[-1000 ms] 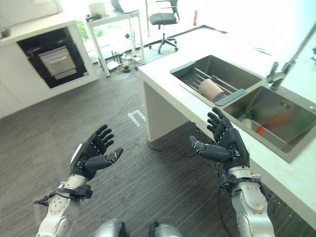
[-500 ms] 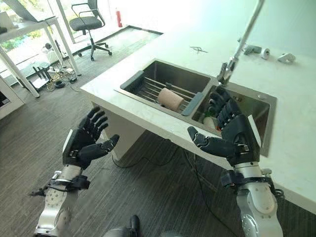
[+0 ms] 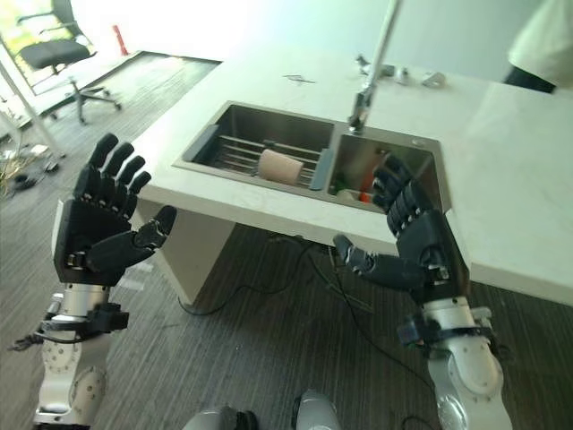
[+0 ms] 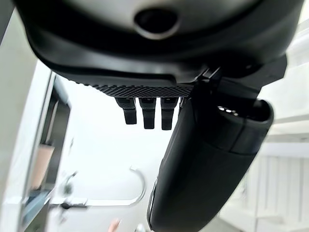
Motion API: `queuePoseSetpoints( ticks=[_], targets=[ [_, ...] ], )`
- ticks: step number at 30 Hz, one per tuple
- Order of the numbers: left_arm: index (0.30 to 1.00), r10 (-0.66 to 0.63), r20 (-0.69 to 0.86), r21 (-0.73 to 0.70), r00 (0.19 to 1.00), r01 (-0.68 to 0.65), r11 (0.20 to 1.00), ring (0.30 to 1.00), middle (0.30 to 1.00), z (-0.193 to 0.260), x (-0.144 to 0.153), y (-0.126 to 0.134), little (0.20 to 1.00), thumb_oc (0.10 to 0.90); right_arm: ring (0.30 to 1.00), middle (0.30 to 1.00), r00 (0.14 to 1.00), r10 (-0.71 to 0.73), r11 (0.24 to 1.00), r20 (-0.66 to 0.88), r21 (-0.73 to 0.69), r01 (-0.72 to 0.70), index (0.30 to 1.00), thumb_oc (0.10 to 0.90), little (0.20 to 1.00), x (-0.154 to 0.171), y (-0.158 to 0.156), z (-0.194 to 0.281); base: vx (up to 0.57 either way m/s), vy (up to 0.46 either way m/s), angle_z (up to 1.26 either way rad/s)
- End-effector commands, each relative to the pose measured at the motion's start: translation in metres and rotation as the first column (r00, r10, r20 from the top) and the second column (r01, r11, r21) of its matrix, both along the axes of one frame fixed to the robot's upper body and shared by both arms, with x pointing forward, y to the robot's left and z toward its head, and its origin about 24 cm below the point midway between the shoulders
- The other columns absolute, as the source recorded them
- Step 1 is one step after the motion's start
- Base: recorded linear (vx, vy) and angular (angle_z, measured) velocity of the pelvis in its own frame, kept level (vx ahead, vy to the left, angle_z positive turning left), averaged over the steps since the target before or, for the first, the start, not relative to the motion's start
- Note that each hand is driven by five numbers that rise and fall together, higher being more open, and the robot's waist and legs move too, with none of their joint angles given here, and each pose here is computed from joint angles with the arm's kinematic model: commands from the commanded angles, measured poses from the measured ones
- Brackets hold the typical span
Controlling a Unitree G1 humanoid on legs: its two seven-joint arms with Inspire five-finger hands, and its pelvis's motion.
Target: Place the dishes in the dishwasher.
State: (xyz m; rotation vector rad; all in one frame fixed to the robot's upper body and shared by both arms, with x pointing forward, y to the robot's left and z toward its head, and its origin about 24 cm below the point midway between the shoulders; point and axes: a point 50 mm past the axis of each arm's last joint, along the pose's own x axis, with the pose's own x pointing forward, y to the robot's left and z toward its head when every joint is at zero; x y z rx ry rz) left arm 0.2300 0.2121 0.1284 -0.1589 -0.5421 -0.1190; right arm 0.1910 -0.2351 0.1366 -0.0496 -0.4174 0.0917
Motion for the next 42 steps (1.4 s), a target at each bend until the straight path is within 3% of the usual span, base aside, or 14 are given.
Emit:
queuePoseSetpoints(
  ticks=[1,7,13,17,22,26,32,42],
  targets=[
    [0.900,-0.061,0.257,0.161,0.964,0.020,0.987,0.900,0.900,0.047,-0.014,-0.016,0.900,0.800,0.900,0.900,0.958,0.026,0.999,0.287,0.015,-0.032,0.900,0.800,0.900,0.010,0.007,0.042,0.18,-0.184,0.05],
    [0.900,-0.143,0.179,0.082,0.973,0.130,0.988,0.900,0.900,0.043,-0.009,-0.017,0.900,0.800,0.900,0.900,0.959,-0.004,1.000,0.283,-0.006,0.006,0.900,0.800,0.900,0.013,0.013,0.044,0.21,-0.175,0.07],
    [0.900,-0.171,0.172,0.151,0.970,0.145,0.978,0.900,0.900,0.040,-0.012,-0.017,0.900,0.800,0.900,0.900,0.958,-0.030,0.998,0.287,-0.044,0.045,0.900,0.800,0.900,0.009,0.001,0.049,0.22,-0.167,0.04],
    [0.900,-0.131,0.293,0.243,0.947,0.059,0.968,0.900,0.900,0.051,-0.024,-0.014,0.900,0.800,0.900,0.900,0.957,-0.039,0.995,0.286,-0.079,0.064,0.900,0.800,0.900,0.011,-0.002,0.054,0.18,-0.061,-0.14],
    [0.900,-0.047,0.401,0.171,0.915,-0.025,0.985,0.900,0.900,0.062,-0.037,-0.002,0.900,0.800,0.900,0.900,0.967,0.010,0.993,0.256,-0.115,0.020,0.900,0.800,0.900,0.013,0.000,0.054,0.28,0.397,-0.61],
    [0.900,-0.010,0.385,0.164,0.923,-0.058,0.985,0.900,0.900,0.058,-0.032,0.004,0.900,0.800,0.900,0.900,0.968,0.031,0.992,0.250,-0.129,0.001,0.900,0.800,0.900,0.015,-0.001,0.060,0.27,0.402,-0.68],
    [0.900,-0.088,0.330,0.167,0.940,0.033,0.985,0.900,0.900,0.061,-0.022,0.002,0.900,0.800,0.900,0.900,0.969,-0.016,0.996,0.245,-0.077,0.036,0.900,0.800,0.900,0.005,-0.005,0.057,0.17,0.354,-0.37],
    [0.900,-0.151,0.343,0.284,0.927,0.051,0.957,0.900,0.900,0.073,-0.016,-0.008,0.900,0.800,0.900,0.900,0.976,-0.011,0.998,0.218,-0.055,0.023,0.900,0.800,0.900,0.014,0.005,0.045,0.12,0.192,0.00]
  ],
)
